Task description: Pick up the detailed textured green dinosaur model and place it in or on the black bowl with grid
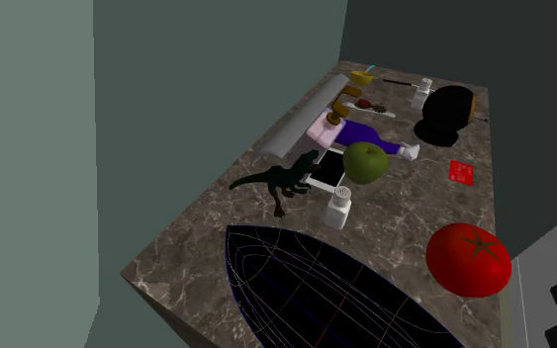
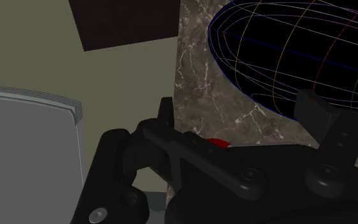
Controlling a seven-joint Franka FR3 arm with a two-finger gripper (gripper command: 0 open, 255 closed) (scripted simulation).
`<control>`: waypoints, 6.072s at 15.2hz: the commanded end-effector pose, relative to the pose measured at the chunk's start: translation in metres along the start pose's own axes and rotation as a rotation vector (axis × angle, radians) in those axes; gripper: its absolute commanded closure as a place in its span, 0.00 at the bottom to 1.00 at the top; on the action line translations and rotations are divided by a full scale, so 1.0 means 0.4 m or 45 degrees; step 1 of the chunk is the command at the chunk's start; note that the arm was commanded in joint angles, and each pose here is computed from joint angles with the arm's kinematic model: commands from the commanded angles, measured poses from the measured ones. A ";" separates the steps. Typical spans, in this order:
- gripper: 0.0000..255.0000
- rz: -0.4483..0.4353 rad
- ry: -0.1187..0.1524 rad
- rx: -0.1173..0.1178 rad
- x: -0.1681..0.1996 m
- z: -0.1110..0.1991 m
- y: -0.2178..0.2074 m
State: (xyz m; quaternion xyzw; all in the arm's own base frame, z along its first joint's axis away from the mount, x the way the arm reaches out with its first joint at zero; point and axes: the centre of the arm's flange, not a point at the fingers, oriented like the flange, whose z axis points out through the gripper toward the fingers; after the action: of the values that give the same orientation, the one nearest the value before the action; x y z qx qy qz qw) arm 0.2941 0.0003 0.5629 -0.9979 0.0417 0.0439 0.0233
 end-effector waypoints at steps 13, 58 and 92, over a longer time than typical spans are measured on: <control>0.00 0.078 0.168 -0.100 0.103 0.120 -0.378; 1.00 0.225 0.483 -0.288 0.440 0.465 -1.013; 1.00 0.225 0.483 -0.288 0.402 0.058 -1.030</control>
State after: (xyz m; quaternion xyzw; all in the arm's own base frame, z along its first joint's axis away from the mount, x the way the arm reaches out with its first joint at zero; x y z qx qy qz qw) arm 0.4884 0.3987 0.5379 -0.9770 0.1272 -0.1383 -0.1008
